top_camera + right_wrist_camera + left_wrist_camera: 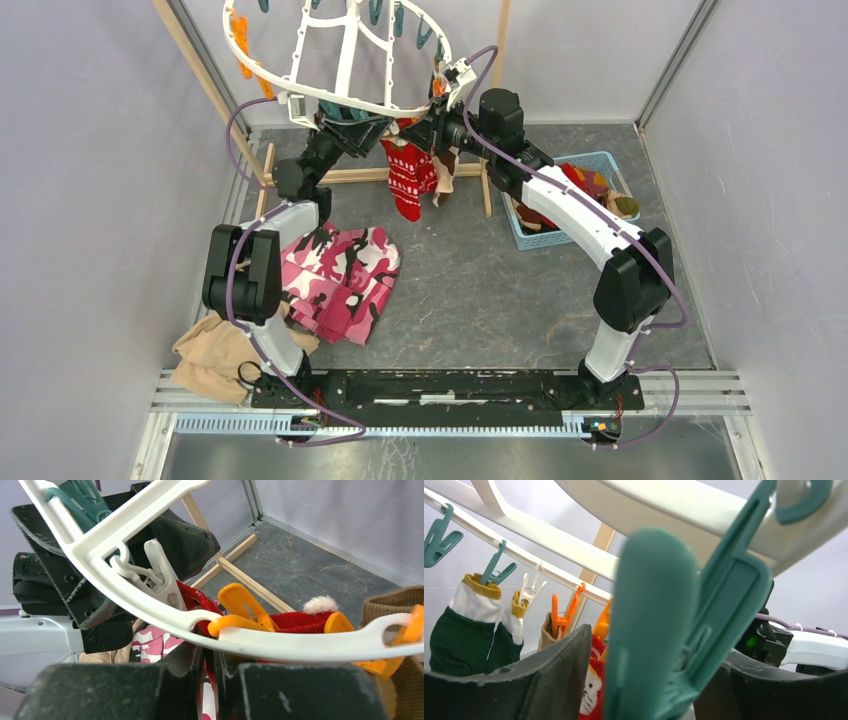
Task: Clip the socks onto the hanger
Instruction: Clamp the sock onto the hanger.
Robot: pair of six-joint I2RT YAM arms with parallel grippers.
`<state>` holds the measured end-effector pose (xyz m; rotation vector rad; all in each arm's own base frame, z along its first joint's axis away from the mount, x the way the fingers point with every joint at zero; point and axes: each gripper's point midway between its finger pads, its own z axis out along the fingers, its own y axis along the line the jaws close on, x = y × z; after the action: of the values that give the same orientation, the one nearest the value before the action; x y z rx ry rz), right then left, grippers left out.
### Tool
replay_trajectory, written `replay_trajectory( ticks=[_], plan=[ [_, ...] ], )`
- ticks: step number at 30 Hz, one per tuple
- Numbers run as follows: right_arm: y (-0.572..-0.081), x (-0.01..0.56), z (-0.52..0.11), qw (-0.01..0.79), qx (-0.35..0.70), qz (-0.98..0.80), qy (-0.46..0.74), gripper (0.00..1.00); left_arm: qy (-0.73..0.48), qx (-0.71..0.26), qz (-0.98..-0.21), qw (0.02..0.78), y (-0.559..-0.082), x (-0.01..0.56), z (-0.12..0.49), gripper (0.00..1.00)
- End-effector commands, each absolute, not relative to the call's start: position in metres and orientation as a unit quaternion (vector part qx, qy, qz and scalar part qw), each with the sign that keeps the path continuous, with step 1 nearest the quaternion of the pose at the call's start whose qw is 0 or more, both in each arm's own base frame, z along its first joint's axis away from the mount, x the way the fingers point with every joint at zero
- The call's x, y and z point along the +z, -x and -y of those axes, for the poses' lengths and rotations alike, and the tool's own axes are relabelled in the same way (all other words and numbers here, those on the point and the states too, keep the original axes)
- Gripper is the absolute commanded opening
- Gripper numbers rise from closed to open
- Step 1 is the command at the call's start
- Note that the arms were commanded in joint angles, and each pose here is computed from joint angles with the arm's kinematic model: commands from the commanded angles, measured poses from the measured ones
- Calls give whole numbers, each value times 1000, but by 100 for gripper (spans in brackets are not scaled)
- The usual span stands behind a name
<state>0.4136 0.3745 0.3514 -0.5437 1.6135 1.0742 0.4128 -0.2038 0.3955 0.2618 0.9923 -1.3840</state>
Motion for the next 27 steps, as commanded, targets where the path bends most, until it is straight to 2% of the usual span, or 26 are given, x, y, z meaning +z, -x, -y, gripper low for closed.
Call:
replay_trajectory(
  ticks=[1,12,27],
  plan=[
    [-411,382,-369,570,456,-641,236,13,-174,-602,-329,707,-364,447,194,77],
    [-406,381,-363,572,453,-640,243,17,-163,-587,-332,720,-362,443,184,92],
    [-395,368,-355,568,443,-644,257,24,-163,-582,-334,723,-358,443,180,94]
  ],
)
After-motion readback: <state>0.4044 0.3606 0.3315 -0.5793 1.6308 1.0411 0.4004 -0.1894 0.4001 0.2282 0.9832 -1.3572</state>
